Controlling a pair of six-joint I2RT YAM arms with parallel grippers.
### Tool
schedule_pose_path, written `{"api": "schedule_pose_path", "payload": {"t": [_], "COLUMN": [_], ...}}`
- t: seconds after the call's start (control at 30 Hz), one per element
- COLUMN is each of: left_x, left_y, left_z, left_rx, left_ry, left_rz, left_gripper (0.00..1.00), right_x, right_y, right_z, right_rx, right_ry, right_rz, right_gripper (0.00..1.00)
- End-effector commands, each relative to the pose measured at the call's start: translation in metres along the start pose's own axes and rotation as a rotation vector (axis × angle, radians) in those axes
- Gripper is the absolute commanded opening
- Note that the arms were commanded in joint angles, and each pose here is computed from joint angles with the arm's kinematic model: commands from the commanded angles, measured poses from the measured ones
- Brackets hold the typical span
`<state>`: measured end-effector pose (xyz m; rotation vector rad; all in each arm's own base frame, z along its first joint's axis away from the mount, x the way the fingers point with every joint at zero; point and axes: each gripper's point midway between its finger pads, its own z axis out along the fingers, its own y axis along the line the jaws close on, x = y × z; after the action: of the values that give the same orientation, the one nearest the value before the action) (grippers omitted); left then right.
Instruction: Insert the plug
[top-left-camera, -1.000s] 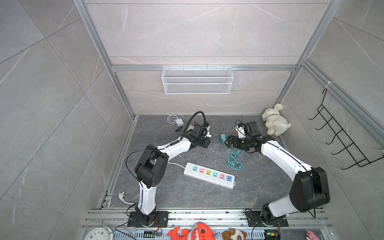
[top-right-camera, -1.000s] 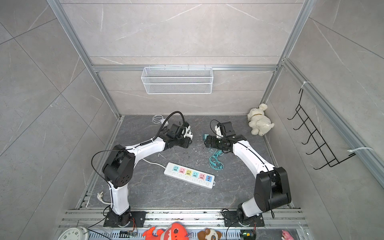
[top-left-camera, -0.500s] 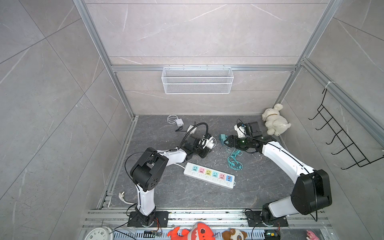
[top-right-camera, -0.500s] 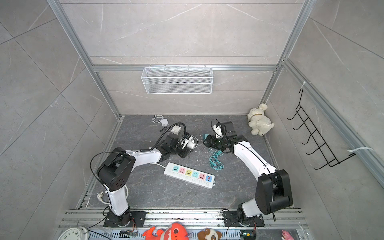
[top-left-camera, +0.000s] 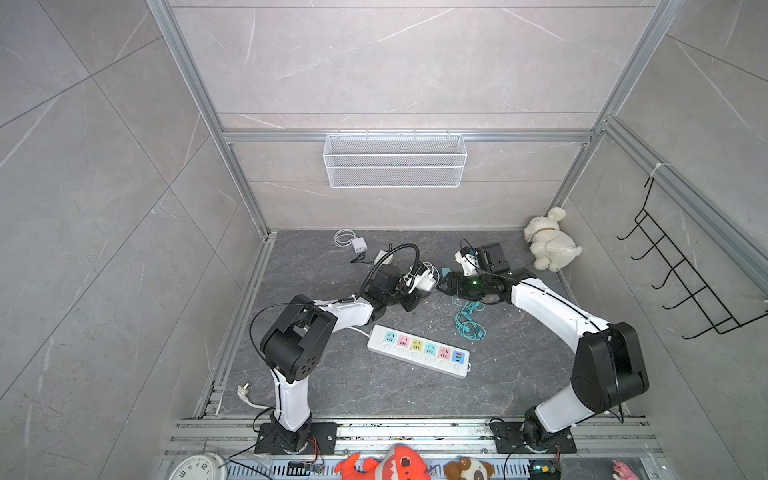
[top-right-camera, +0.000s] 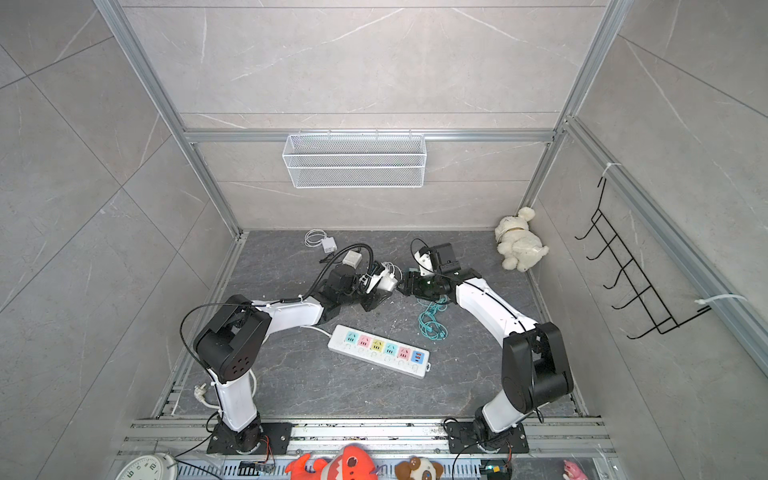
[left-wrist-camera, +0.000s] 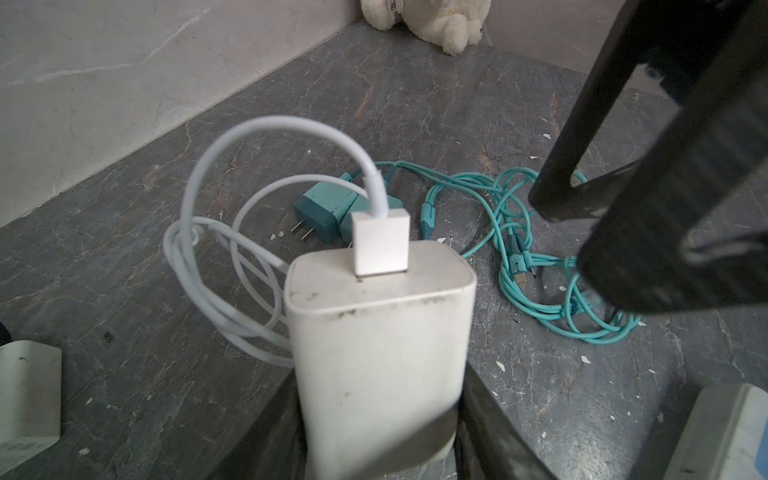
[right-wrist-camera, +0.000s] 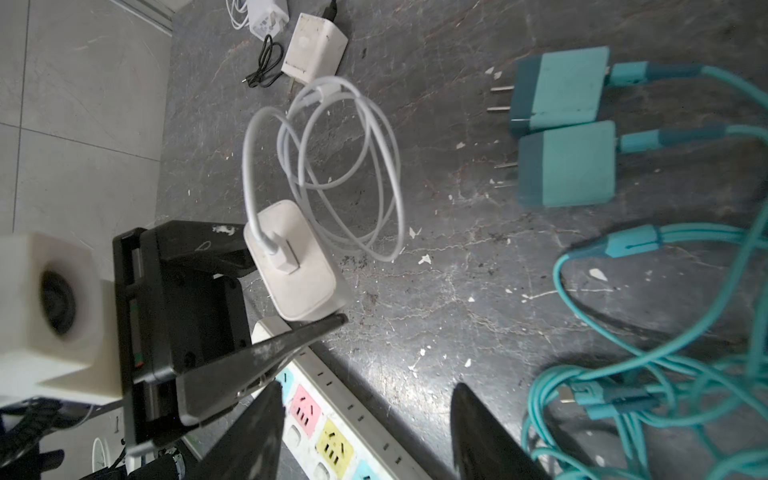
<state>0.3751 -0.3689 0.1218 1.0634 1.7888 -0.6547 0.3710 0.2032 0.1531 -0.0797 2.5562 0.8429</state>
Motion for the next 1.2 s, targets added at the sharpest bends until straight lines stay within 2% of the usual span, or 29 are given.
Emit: {"api": "schedule_pose_path", "payload": {"t": [0.0,0.33,0.7,1.17], "left_x": [-0.045,-0.047,-0.048,-0.053], "left_y": [-0.008,-0.023,-0.028,-0.039], "left_z": [-0.014,-0.022,-0.023,-0.025], "left_rx": [0.033,0.117,0.133,0.165], "left_ry": [-0.131,-0.107,-0.103,-0.096], "left_rz": [0.069,0.047,0.035,0.03], "left_gripper": [0.35,0.35,0.35,0.35], "right_x": [-0.013,-0.017,-0.015,-0.007], "right_y": [0.014,0.017,0.036,0.065], "right_z": [0.003,0.021,0.027,0.035], "right_rx": [-0.03,-0.042,-0.102,-0.179], "right_ry": [-0.02,0.008,0.021,0.055], "right_rz": [-0.036,-0.093,-0.138,-0.215], "right_gripper": [0.65,0.61,0.58,0.49]}}
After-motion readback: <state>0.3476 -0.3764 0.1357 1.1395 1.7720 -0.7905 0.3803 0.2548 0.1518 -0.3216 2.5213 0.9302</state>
